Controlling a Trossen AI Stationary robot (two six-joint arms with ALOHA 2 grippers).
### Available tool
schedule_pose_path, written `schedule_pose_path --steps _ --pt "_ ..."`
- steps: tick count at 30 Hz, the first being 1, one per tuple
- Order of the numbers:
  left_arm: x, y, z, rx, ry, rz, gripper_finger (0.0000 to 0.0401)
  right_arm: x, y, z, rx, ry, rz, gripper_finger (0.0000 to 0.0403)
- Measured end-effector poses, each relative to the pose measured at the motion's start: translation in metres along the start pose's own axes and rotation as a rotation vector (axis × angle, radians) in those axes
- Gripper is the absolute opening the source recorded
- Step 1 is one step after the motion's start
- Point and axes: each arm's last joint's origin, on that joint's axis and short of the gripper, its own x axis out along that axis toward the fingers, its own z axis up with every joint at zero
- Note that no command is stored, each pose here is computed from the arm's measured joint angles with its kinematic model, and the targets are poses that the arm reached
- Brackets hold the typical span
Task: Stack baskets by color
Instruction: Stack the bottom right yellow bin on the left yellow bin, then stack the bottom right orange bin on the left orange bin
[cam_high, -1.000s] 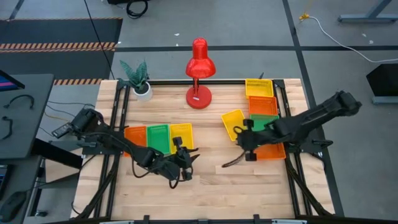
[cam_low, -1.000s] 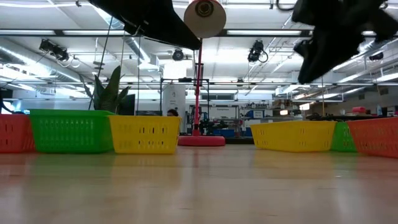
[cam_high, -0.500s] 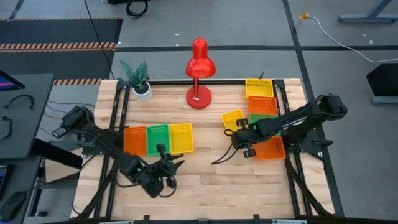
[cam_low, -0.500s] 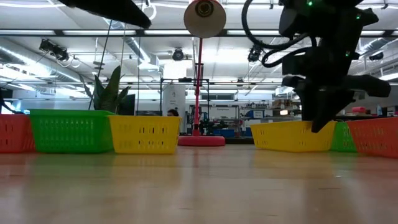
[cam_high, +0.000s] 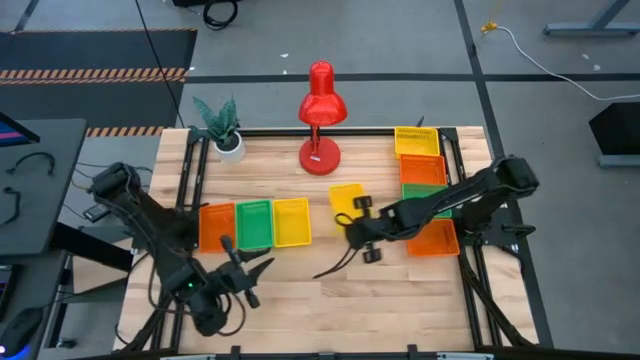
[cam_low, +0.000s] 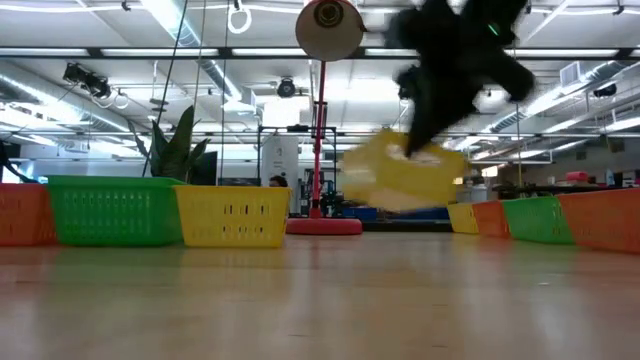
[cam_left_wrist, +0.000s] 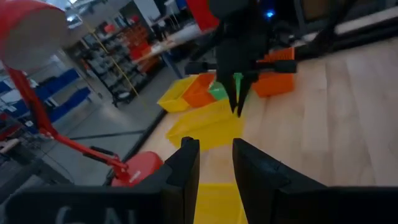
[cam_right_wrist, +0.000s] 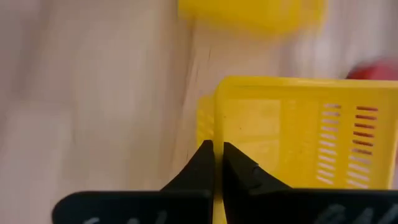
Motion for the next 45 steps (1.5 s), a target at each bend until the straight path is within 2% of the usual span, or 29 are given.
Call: schedule_pose_path --steps 4,8,11,15,22,27,33,36,41,45 --pt "-0.005 0.002 0.001 -0.006 -0.015 0.002 0.0102 -0.005 -0.003 0.056 0.006 -0.106 -0.012 0.0010" --pt "-0.005 0.002 0.000 -0.021 -0.012 0.000 0.0102 0.006 -0.005 0.101 0.045 -0.165 -0.021 0.0010" --pt "-0.005 0.003 -0.001 -0.036 -0.009 0.001 0.0102 0.022 -0.005 0.125 0.106 -0.163 -0.023 0.0010" --pt "-0.006 0.002 -0.002 -0.037 -0.009 -0.004 0.0102 0.048 -0.005 0.141 0.142 -0.122 -0.026 0.0010" --pt "-0.011 0.001 -0.002 -0.032 -0.015 -0.020 0.0102 0.073 -0.008 0.148 0.215 -0.076 -0.034 0.0012" --pt "-0.011 0.001 -0.002 -0.034 -0.016 -0.022 0.0102 0.077 -0.017 0.144 0.277 -0.058 -0.006 0.0016" --pt "-0.011 0.001 -0.002 -0.034 -0.016 -0.021 0.0102 0.085 -0.020 0.143 0.287 -0.054 0.019 0.0023" --pt "-0.011 0.001 -0.002 -0.034 -0.016 -0.021 0.0102 0.093 -0.017 0.141 0.279 -0.036 0.035 0.0041" --pt "-0.011 0.001 -0.002 -0.033 -0.016 -0.022 0.0102 0.101 -0.015 0.141 0.236 -0.046 0.058 0.0096" --pt "-0.012 0.000 -0.002 -0.033 -0.018 -0.025 0.0102 0.082 -0.020 0.143 0.211 -0.061 0.059 0.0134"
